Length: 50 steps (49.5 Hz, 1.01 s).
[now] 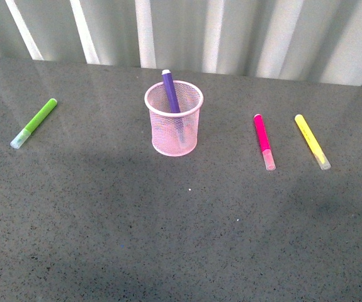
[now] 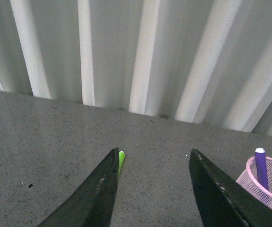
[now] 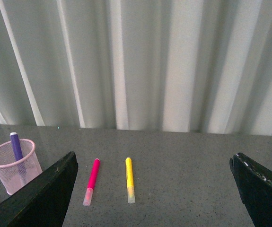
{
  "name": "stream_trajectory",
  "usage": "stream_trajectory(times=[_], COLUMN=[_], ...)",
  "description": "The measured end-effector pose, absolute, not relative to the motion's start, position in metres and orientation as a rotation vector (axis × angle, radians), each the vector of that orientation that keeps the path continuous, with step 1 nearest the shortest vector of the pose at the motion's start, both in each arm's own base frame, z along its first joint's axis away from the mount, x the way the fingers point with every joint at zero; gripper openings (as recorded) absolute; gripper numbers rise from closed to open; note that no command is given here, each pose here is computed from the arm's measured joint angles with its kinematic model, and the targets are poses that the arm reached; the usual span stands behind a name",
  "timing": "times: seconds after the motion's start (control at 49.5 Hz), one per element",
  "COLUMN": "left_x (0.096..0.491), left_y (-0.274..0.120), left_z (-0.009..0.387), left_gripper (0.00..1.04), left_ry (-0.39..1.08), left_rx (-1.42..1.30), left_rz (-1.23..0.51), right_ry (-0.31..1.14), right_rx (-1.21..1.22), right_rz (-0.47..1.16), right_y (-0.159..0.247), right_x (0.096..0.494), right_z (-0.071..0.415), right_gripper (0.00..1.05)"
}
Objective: Insert purple and pink pens into pink cup
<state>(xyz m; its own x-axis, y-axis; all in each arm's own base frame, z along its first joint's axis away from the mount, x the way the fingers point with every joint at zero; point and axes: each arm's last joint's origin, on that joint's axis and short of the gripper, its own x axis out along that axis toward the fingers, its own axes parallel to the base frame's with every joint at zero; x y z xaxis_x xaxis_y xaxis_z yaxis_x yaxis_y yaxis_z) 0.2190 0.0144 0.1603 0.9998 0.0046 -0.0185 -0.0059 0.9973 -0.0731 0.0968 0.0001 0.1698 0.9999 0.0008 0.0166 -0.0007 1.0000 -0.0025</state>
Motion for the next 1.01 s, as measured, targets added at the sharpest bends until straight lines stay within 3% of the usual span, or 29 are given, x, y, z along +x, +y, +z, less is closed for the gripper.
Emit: stream_trajectory(times=[0.283, 1.01], left_x=[0.188, 0.133], left_y=[0.0, 0.0], left_z=[0.162, 0.171], left_gripper=[0.04, 0.04], left_ry=[0.014, -0.014], left_rx=[-0.019, -0.007], left_rz=[-0.003, 0.001], right_ry=[-0.017, -0.017], right_rx=[-0.002, -0.002], right_rz=[0.0, 0.0], right_y=[0.0, 0.0], right_x=[0.097, 0.097], right_z=[0.17, 0.17], right_gripper=[0.98, 0.98])
